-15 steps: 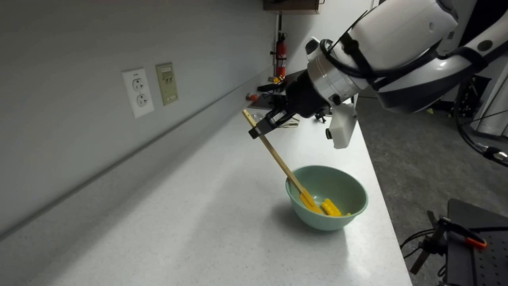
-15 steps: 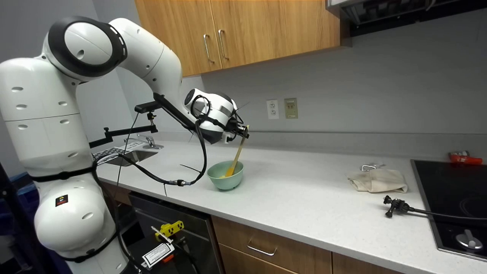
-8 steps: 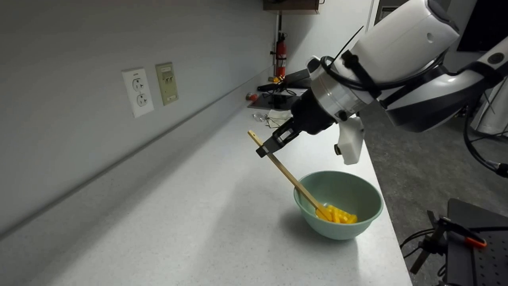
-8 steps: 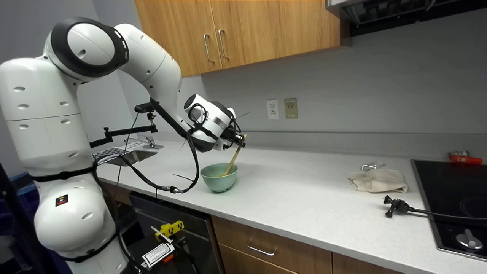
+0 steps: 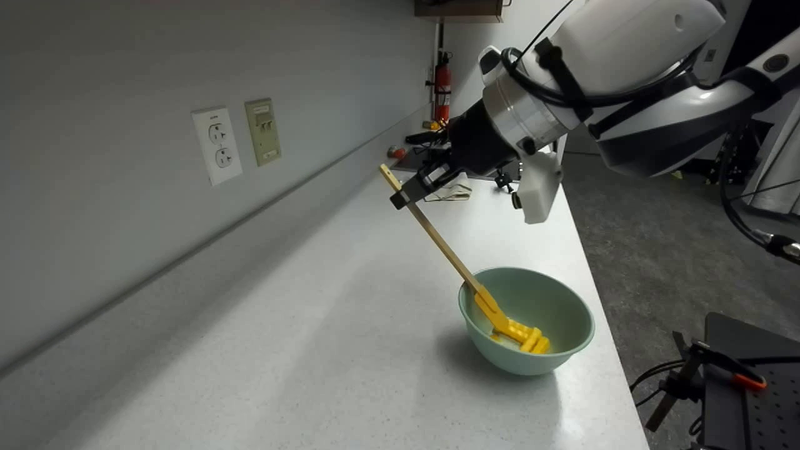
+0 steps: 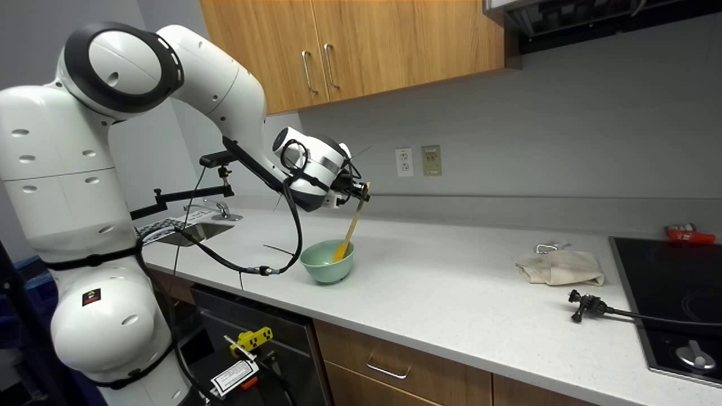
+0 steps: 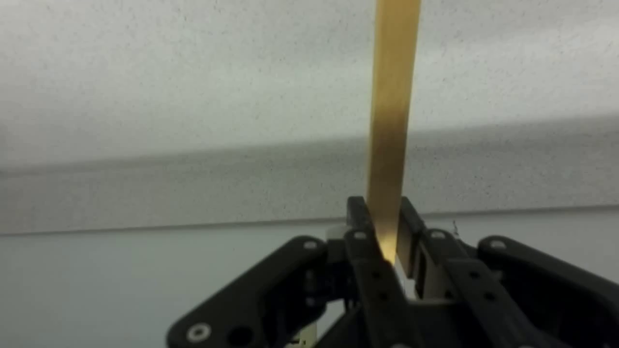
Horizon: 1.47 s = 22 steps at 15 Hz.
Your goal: Use the wooden spatula to stir the contents in the blue bowl
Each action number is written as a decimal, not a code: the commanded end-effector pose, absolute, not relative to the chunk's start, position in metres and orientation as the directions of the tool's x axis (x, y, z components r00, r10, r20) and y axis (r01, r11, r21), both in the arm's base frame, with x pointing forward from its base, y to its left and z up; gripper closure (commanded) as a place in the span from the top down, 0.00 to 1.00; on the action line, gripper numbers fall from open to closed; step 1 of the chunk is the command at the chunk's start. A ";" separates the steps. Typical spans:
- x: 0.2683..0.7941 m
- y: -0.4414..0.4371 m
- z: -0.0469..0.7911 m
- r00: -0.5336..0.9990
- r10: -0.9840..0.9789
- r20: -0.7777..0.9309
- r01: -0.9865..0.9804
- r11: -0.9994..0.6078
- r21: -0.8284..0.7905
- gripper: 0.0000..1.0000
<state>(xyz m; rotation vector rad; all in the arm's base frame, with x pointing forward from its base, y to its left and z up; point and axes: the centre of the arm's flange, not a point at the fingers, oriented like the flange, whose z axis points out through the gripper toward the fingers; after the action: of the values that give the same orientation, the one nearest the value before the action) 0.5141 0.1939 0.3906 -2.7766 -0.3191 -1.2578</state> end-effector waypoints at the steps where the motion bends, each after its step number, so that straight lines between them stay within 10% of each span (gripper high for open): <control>1: 0.517 0.194 0.396 0.589 0.159 0.793 0.201 -0.979 0.047 0.04; 17: 0.509 0.195 0.385 0.660 0.161 0.734 0.215 -0.976 0.021 0.04; 18: 0.508 0.195 0.385 0.668 0.156 0.728 0.212 -0.977 0.015 0.42; 22: 0.505 0.195 0.381 0.682 0.144 0.717 0.204 -0.979 0.002 0.65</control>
<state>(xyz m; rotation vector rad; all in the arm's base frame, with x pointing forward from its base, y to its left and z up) 0.5060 0.1944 0.3721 -2.8055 -0.2895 -1.2072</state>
